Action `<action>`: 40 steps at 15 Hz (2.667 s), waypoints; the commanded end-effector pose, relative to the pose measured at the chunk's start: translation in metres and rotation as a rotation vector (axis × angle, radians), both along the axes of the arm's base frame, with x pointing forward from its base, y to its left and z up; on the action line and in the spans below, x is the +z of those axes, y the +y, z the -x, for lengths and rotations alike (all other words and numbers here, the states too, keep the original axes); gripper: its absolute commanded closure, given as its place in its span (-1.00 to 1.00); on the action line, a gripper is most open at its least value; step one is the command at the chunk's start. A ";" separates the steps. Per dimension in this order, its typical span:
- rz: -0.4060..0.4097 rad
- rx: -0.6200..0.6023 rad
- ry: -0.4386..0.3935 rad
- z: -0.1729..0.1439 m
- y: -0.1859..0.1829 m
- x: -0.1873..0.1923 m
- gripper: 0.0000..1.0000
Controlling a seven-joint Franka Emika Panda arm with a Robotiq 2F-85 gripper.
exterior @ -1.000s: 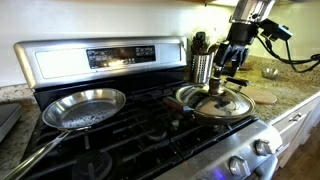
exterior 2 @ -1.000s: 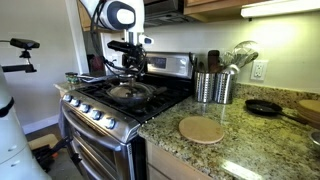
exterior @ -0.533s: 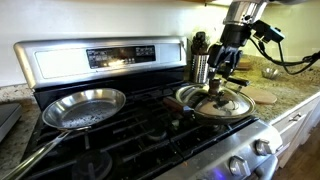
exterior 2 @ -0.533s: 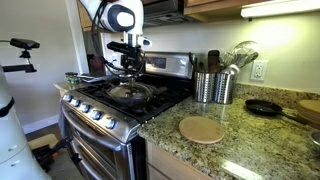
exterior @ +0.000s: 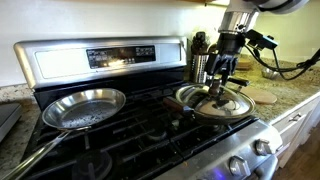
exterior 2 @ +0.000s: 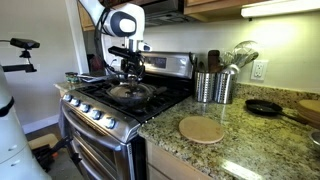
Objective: Pick up the lid off the black pan on the stove and put it on the countertop.
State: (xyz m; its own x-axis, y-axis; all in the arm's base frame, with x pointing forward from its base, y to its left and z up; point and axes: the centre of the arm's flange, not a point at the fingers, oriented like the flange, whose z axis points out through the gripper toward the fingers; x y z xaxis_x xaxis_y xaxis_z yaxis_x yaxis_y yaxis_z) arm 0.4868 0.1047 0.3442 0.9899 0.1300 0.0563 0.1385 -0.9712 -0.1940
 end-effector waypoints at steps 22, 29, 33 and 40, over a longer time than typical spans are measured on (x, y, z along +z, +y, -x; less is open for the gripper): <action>0.096 0.061 -0.233 0.024 -0.016 0.075 0.57; 0.126 -0.121 -0.334 0.011 -0.094 0.103 0.57; 0.155 -0.265 -0.375 0.004 -0.159 0.108 0.57; 0.198 -0.452 -0.363 -0.003 -0.239 0.089 0.57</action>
State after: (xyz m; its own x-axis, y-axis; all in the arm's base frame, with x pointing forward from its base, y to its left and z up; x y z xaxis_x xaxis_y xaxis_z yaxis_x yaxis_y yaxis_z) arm 0.4805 -0.1147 0.4404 0.8929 -0.1890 0.4086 -0.1939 -0.9806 -0.0298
